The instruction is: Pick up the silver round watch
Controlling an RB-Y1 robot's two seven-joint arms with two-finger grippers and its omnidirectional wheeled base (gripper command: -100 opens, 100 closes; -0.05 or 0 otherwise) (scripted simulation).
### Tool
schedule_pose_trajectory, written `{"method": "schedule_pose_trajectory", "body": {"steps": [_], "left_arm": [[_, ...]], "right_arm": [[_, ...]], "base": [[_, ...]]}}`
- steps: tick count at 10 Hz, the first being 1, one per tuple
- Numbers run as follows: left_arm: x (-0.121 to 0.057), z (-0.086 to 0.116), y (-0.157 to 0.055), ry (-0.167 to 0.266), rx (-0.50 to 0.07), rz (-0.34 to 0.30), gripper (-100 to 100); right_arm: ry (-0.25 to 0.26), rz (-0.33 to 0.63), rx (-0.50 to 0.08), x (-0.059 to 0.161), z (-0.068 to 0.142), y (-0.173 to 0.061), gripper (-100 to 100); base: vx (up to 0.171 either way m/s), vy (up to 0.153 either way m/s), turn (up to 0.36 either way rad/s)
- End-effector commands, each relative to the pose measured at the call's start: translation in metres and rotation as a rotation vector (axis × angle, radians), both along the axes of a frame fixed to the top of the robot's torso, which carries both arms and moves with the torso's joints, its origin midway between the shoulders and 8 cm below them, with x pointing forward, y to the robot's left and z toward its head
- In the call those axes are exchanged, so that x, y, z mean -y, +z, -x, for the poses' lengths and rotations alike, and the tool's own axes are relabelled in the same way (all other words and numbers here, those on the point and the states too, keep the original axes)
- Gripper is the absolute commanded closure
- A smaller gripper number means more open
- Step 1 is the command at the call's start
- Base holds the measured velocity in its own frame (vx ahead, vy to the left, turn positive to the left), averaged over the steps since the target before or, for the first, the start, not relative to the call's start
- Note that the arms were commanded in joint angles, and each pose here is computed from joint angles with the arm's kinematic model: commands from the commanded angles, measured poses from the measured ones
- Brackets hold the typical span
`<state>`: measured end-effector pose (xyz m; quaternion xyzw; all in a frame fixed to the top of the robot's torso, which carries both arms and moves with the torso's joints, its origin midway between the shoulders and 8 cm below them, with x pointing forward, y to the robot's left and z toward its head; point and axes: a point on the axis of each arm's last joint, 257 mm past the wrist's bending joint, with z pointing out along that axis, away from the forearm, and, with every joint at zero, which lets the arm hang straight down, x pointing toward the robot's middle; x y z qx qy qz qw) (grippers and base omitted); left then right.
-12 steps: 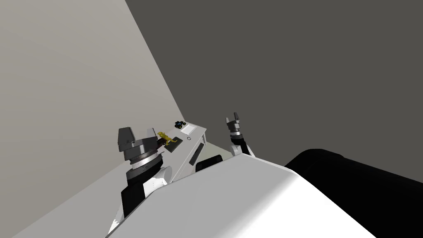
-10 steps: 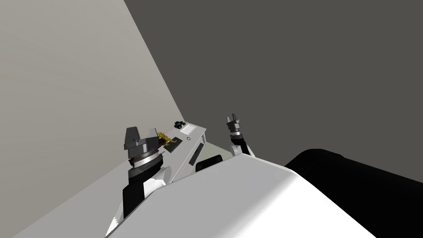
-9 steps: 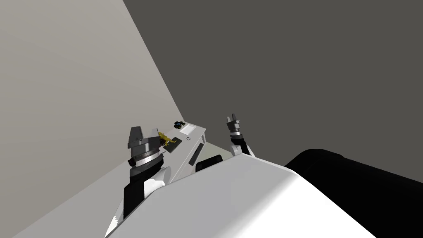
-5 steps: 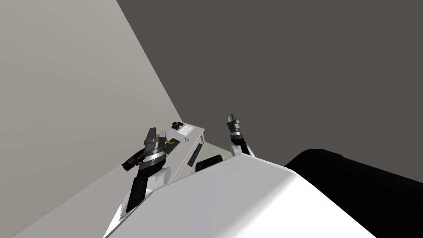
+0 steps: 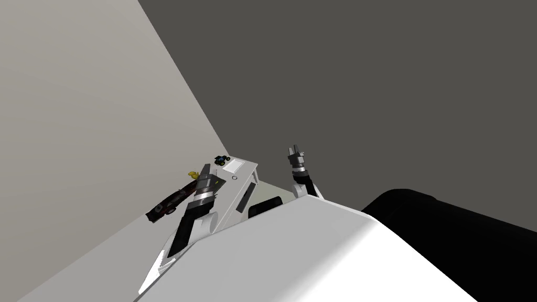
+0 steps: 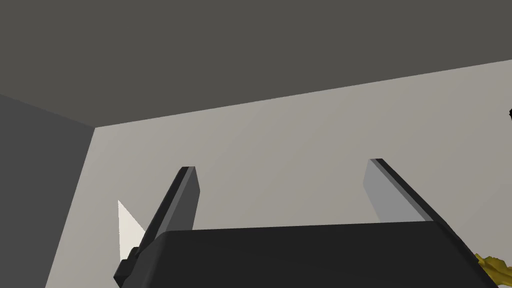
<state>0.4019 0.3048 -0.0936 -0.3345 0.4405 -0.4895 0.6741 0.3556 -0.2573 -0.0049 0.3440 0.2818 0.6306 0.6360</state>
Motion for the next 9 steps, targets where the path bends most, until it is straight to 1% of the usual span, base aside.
{"method": "schedule_pose_trajectory", "body": {"steps": [1, 2, 3, 4, 5, 6, 7, 8, 9], "left_arm": [[-0.004, -0.007, -0.014, 0.001, -0.05, -0.005, -100], [-0.006, -0.014, -0.036, -0.001, -0.113, -0.017, -100], [-0.007, -0.014, -0.037, 0.0, -0.117, -0.016, -100], [-0.01, -0.02, -0.058, 0.0, -0.18, -0.028, -100], [-0.01, -0.021, -0.06, 0.001, -0.186, -0.028, -100], [-0.015, -0.026, -0.083, 0.003, -0.252, -0.04, -100], [-0.017, -0.03, -0.098, 0.001, -0.296, -0.055, -100], [-0.02, -0.03, -0.108, 0.007, -0.328, -0.053, -100], [-0.025, -0.032, -0.129, 0.011, -0.385, -0.067, -100]], "right_arm": [[0.0, 0.0, 0.0, 0.0, 0.0, 0.0, 0], [0.0, 0.0, 0.0, 0.0, 0.0, 0.0, 0], [0.0, 0.0, 0.0, 0.0, 0.0, 0.0, 0], [0.0, 0.0, 0.0, 0.0, 0.0, 0.0, 0], [0.0, 0.0, 0.0, 0.0, 0.0, 0.0, 0], [0.0, 0.0, 0.0, 0.0, 0.0, 0.0, 0], [0.0, 0.0, 0.0, 0.0, 0.0, 0.0, 0], [0.0, 0.0, 0.0, 0.0, 0.0, 0.0, 0], [0.0, 0.0, 0.0, 0.0, 0.0, 0.0, 0]], "base": [[-0.012, -0.034, -0.03], [-0.008, -0.036, -0.096], [-0.009, -0.022, -0.029], [-0.01, -0.029, -0.079], [-0.007, -0.028, -0.037], [-0.007, -0.037, -0.078], [-0.012, -0.047, -0.121], [-0.004, -0.034, -0.049], [0.004, -0.034, -0.086]]}}
